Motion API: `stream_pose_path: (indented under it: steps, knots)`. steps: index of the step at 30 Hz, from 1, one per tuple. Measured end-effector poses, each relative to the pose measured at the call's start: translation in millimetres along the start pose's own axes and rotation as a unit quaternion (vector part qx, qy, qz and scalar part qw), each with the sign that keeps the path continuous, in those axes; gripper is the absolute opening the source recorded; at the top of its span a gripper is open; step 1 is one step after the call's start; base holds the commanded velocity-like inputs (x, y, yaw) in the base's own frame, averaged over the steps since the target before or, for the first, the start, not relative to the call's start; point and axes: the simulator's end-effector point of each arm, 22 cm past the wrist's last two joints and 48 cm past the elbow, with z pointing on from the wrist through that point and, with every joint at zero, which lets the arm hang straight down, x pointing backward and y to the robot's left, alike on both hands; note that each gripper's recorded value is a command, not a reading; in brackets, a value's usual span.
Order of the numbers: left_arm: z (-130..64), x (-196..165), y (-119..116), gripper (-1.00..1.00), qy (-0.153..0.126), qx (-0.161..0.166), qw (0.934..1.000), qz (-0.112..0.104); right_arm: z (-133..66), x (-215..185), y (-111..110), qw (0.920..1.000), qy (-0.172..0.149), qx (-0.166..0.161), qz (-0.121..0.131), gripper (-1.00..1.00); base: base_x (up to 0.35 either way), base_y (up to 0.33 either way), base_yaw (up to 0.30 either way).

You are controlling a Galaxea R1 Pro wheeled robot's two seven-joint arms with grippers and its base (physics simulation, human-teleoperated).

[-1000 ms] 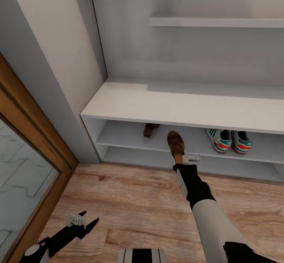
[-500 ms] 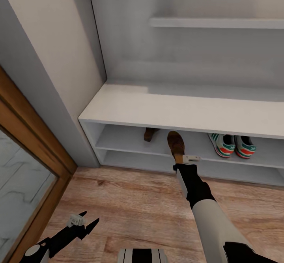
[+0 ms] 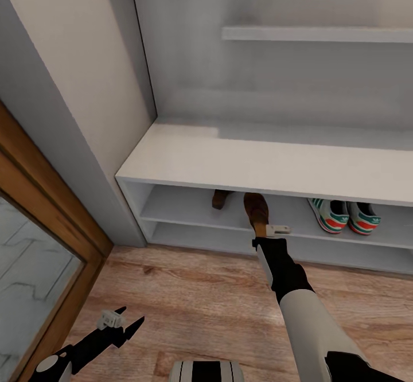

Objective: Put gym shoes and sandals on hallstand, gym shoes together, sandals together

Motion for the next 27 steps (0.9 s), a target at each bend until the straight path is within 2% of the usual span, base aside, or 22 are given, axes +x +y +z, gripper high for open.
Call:
stream_pose_path:
  steps: [9,16,27]
  knots:
    - [0.0,0.1,0.2,1.0,0.0,0.0,1.0,0.0,0.8,3.1,-1.4,1.0,0.003,0.005,-0.003,-1.0,0.0,0.0,0.0]
    - [-0.1,-0.4,0.5,1.0,0.0,-0.001,1.0,0.0,-0.5,3.9,-25.0,0.9983,0.005,0.058,-0.003,-1.0,0.0,0.0,0.0]
    - [0.5,-1.3,-0.5,1.0,-0.002,0.001,1.0,0.002,-1.4,3.5,-31.2,0.9974,0.004,0.072,-0.001,-1.0,0.0,0.0,0.0]
